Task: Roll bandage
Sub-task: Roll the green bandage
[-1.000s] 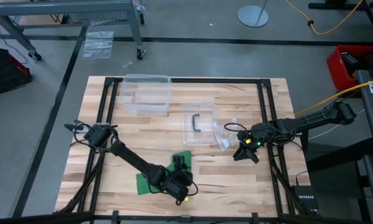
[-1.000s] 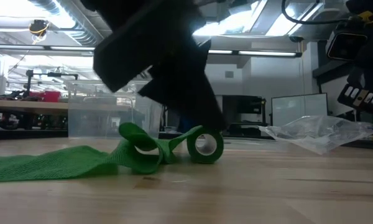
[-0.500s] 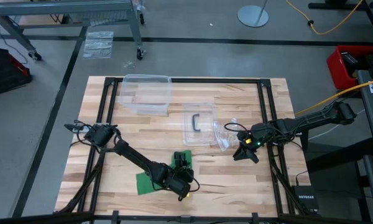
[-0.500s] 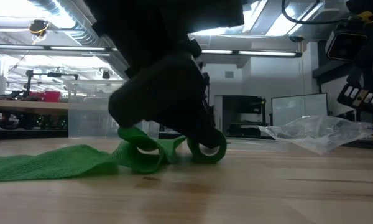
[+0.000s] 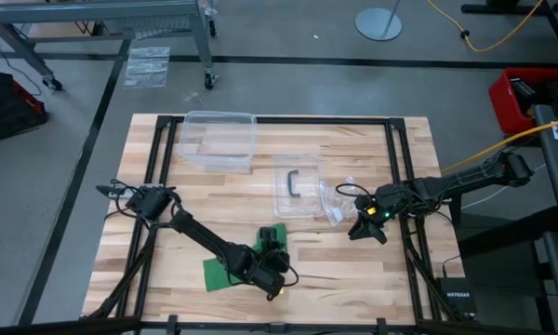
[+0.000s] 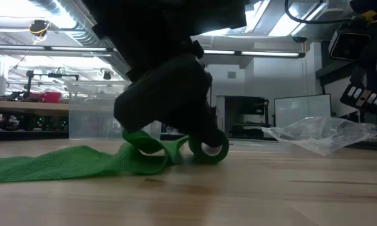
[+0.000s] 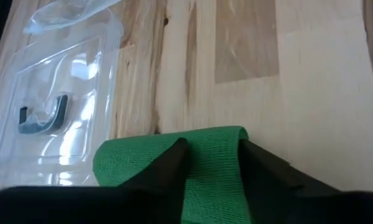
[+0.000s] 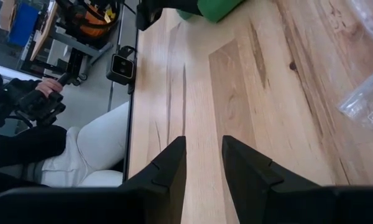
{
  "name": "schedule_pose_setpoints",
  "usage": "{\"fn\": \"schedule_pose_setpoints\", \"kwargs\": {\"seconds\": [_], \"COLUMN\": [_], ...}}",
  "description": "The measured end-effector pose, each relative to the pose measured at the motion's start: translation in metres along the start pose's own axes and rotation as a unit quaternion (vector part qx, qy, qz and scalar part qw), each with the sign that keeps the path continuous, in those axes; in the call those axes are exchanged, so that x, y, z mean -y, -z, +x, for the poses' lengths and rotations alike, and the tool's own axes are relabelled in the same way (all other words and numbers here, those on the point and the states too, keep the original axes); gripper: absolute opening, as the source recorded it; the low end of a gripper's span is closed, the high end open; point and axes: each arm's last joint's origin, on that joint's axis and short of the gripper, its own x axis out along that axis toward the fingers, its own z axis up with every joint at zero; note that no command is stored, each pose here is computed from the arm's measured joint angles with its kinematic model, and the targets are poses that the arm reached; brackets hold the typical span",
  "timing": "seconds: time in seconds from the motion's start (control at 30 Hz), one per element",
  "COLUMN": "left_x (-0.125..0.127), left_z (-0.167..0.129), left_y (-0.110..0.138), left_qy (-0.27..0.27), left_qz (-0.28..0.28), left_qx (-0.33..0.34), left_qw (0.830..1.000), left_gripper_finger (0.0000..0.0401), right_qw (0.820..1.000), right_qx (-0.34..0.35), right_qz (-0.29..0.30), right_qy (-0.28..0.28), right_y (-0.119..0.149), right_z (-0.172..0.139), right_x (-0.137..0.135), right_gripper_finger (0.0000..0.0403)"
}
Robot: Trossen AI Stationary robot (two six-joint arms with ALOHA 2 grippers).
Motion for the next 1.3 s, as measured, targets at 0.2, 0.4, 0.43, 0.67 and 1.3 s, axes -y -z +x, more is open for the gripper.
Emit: {"fn": "schedule_pose_setpoints", "kwargs": {"seconds": [0.2,0.4,0.43,0.67,1.3], "left_x": [0.002,0.0,0.0,-0.006,-0.06], "left_z": [-0.004,-0.013,-0.016,-0.038,-0.088], "left_y": [0.0,-0.015,-0.02,-0.057,-0.15], "left_qy": [-0.002,0.006,0.01,0.034,-0.082], "left_qz": [-0.039,-0.088,-0.095,-0.135,-0.26], "left_qx": [0.006,0.021,0.027,0.074,0.289], "left_qw": [0.999,0.996,0.995,0.987,0.918], "left_gripper_finger": [0.0026,0.0007,0.0005,0.0002,0.0002], "right_qw": [1.0,1.0,1.0,1.0,0.998], "right_qx": [0.0,0.004,0.005,0.009,-0.003], "right_qz": [0.0,-0.001,-0.001,-0.001,-0.067], "right_qy": [0.0,0.001,0.002,0.004,-0.01], "right_y": [0.0,0.0,-0.001,-0.001,0.001], "right_z": [0.0,0.0,0.0,0.0,-0.004], "right_x": [0.0,0.0,0.0,0.0,-0.001], "right_gripper_finger": [0.0108,0.0108,0.0108,0.0108,0.0108]}}
